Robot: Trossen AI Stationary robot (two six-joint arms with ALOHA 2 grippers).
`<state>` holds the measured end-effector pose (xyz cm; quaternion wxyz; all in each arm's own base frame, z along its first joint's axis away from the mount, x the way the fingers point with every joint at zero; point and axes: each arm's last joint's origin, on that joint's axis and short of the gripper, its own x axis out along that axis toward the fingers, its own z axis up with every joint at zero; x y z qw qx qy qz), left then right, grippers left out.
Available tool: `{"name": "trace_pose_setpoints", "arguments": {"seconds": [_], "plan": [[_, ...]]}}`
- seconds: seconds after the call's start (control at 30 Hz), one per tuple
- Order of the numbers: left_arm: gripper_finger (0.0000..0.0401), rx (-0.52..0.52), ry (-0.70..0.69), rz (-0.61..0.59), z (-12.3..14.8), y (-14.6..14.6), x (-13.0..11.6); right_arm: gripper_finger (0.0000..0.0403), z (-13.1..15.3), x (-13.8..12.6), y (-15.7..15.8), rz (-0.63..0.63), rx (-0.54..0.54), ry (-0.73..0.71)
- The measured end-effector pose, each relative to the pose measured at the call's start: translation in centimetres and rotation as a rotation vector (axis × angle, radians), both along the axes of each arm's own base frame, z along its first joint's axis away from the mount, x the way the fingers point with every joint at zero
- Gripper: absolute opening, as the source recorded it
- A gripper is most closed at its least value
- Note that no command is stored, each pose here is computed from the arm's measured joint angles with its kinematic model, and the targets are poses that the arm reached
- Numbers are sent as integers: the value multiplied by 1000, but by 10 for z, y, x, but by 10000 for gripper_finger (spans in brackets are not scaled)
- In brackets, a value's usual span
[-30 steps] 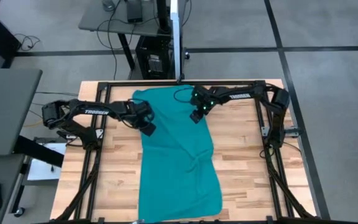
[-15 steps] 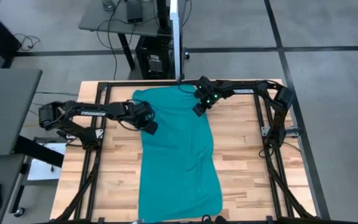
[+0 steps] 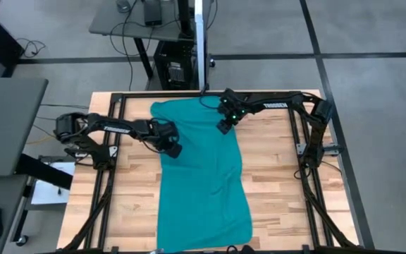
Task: Roll towel
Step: Fold the blue towel
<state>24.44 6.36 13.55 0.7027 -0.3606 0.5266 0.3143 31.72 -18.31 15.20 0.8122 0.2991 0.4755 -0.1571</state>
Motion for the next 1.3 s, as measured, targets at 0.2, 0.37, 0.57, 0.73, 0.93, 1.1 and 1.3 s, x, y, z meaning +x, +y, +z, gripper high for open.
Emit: {"name": "trace_pose_setpoints", "arguments": {"seconds": [0.2,0.37,0.57,0.73,0.93,1.1,1.3], "plan": [[120,-47,177,-56,-4,-11,-14,127,-9,-13,-4,-4,23,65],[120,-77,289,-92,-4,-21,-24,127,-10,-19,-10,-8,22,77],[120,91,359,-26,4,-13,-36,127,-10,-21,-13,-17,21,77],[120,169,388,30,12,12,-48,127,-6,-20,-16,-22,18,71],[120,87,178,-37,30,18,-43,127,6,-9,-13,0,8,53],[120,101,94,-47,43,16,-45,127,16,7,0,54,-9,23],[120,99,6,17,51,29,-48,127,20,23,33,143,81,10]]}}
